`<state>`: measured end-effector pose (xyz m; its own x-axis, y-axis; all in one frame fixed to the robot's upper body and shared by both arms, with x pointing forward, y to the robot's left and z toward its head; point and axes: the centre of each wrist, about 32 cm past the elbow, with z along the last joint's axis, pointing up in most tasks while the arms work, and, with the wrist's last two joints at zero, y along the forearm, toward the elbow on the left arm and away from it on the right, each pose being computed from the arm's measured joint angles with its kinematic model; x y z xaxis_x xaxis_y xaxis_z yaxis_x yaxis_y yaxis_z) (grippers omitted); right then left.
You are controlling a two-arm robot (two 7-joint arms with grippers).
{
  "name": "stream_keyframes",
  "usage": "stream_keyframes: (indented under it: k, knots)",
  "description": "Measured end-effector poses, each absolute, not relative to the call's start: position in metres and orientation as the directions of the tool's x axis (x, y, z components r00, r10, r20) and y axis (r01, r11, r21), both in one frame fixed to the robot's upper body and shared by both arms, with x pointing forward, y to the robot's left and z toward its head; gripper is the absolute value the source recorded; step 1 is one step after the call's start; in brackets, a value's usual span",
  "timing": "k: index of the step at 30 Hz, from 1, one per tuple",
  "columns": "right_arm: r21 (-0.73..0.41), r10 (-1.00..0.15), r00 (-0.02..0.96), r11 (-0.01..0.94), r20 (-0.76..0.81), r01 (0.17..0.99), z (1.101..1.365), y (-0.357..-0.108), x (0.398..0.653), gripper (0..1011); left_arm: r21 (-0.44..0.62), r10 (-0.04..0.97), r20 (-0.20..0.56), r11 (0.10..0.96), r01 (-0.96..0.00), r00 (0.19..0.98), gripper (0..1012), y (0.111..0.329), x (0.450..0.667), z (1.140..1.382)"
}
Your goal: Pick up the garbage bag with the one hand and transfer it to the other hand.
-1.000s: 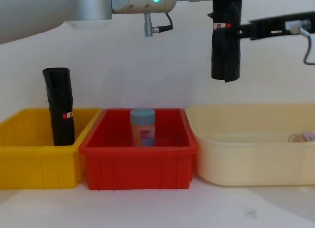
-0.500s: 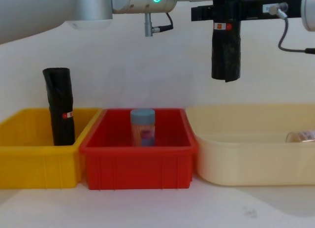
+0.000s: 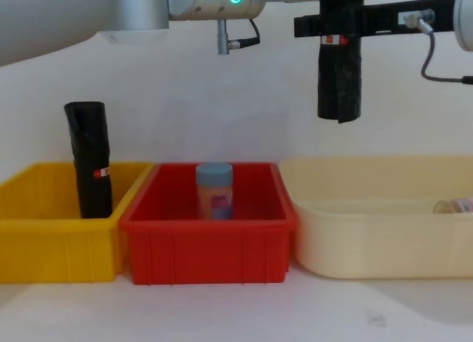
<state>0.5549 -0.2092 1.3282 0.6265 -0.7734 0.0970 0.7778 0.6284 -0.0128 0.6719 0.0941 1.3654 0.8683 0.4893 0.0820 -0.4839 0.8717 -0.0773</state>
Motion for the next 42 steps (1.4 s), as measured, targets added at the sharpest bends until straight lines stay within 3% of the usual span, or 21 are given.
stream_keyframes:
  k: [22, 42]
  knots:
    - [-0.052, -0.791, 0.597, 0.596, 0.134, 0.801, 1.331, -0.217, 0.542, 1000, -0.077, 0.489, 0.082, 0.872, -0.484, 0.868, 347, 0.094, 0.672, 1.365]
    - [-0.09, -0.851, 0.508, 0.5, 0.137, 0.861, 1.327, -0.21, 0.559, 1000, -0.077, 0.489, 0.082, 0.872, -0.484, 0.868, 347, 0.094, 0.672, 1.365]
